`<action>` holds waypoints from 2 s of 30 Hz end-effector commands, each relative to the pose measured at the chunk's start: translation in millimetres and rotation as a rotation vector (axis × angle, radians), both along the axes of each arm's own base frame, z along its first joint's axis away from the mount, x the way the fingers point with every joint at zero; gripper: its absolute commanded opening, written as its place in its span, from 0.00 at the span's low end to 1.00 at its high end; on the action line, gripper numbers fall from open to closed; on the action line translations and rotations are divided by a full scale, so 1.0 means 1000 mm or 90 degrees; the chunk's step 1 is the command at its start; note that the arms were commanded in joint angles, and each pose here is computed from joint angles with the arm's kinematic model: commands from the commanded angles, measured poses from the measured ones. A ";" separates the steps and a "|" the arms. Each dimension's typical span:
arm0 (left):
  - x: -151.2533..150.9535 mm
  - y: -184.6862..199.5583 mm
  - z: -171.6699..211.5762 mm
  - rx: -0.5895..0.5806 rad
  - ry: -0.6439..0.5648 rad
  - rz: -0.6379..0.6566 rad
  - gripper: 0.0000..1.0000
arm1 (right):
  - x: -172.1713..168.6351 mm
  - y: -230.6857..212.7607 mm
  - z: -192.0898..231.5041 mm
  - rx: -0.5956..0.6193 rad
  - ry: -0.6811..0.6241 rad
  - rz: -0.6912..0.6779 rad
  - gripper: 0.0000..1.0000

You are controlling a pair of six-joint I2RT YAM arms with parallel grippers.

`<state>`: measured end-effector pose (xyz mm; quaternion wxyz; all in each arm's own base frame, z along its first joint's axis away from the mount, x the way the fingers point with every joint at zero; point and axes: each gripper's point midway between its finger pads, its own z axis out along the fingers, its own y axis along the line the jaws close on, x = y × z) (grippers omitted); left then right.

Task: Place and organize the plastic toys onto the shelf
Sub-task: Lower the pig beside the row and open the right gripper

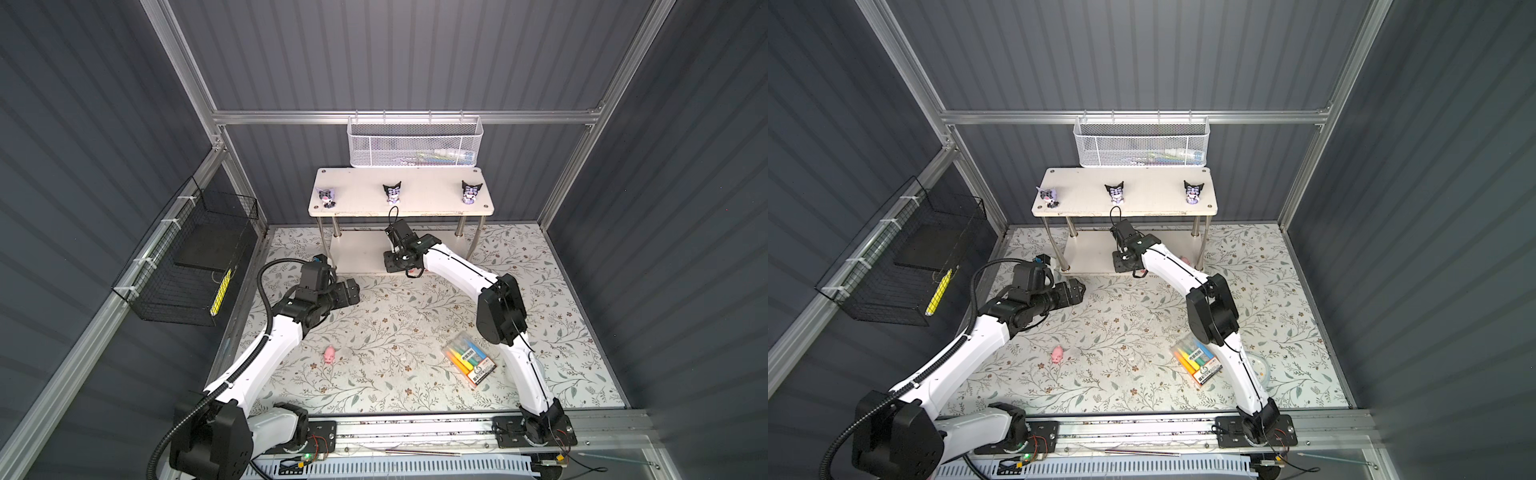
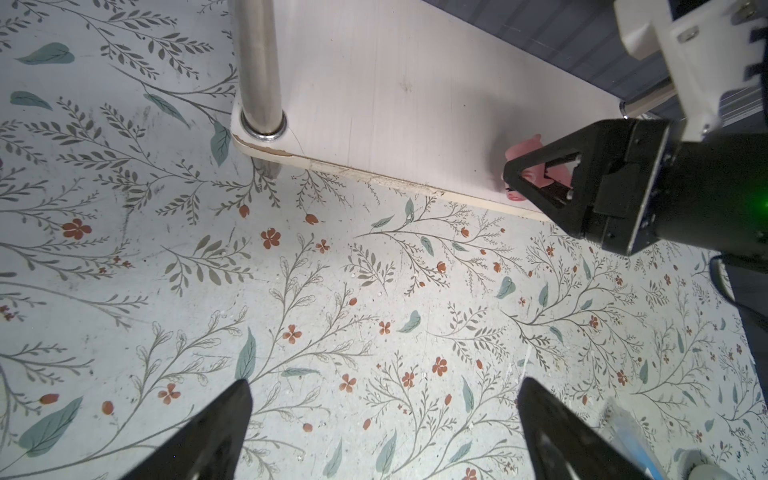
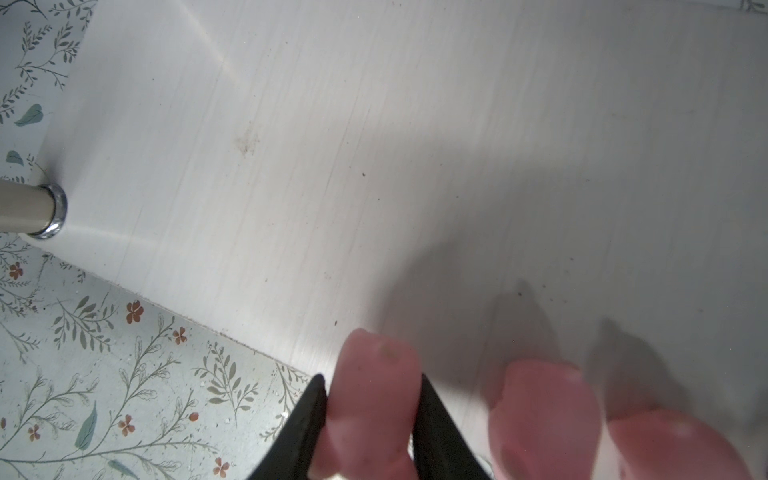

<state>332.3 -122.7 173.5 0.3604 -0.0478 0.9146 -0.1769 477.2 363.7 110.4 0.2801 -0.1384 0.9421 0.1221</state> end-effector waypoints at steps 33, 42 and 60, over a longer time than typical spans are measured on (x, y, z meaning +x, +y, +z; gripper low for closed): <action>-0.010 0.001 -0.006 -0.013 0.017 -0.002 1.00 | 0.000 -0.016 -0.033 -0.031 0.038 -0.012 0.54; -0.019 0.008 -0.005 -0.003 0.018 0.010 1.00 | -0.010 -0.015 0.000 0.003 0.020 0.003 0.66; -0.067 0.034 -0.018 0.003 0.052 0.067 0.99 | -0.073 -0.009 0.036 0.015 0.007 0.048 0.73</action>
